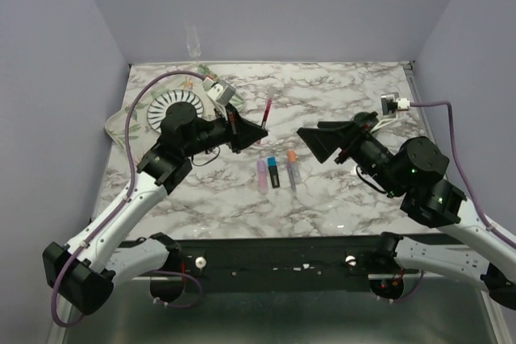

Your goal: Insert the pens into the pen caps

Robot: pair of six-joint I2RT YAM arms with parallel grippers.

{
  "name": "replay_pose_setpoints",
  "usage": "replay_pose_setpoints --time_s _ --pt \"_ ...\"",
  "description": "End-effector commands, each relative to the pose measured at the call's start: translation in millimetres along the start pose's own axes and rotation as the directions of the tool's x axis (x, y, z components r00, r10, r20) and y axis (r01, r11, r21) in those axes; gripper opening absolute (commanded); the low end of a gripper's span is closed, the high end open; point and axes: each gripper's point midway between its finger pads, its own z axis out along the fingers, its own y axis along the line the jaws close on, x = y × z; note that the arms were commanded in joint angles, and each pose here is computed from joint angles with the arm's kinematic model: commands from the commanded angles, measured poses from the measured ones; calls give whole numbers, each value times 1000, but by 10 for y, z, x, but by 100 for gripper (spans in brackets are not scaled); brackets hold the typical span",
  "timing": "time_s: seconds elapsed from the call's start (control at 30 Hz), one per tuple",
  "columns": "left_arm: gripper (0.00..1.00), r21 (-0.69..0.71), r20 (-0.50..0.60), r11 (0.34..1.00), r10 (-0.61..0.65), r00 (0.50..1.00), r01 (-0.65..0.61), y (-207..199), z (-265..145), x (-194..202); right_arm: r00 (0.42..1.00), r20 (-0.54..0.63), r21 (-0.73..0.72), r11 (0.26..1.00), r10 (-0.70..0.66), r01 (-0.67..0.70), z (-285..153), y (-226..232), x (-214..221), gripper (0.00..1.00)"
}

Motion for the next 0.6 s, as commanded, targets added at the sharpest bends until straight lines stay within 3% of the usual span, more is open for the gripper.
replay_pose_setpoints --time_s 0.0,0.07,0.23,0.47,0.57 --pt "0 -321 -29 934 -173 985 155 548 -65 229 999 -24 178 984 28 -23 -174 -406 152 100" --pt "0 -503 -62 834 -297 953 227 937 -110 575 999 -26 204 978 38 -31 -217 -480 197 100" --pt "0 -701 -108 643 -522 846 307 1413 -211 1457 999 -22 247 969 32 -25 -310 -624 251 100" --pt "0 -811 -46 461 -665 745 361 1685 -399 2220 998 -63 304 953 22 -2 -345 -766 384 100" --pt "0 -826 -41 429 -692 721 365 1745 -429 2420 998 -65 310 951 20 1 -354 -789 400 100"
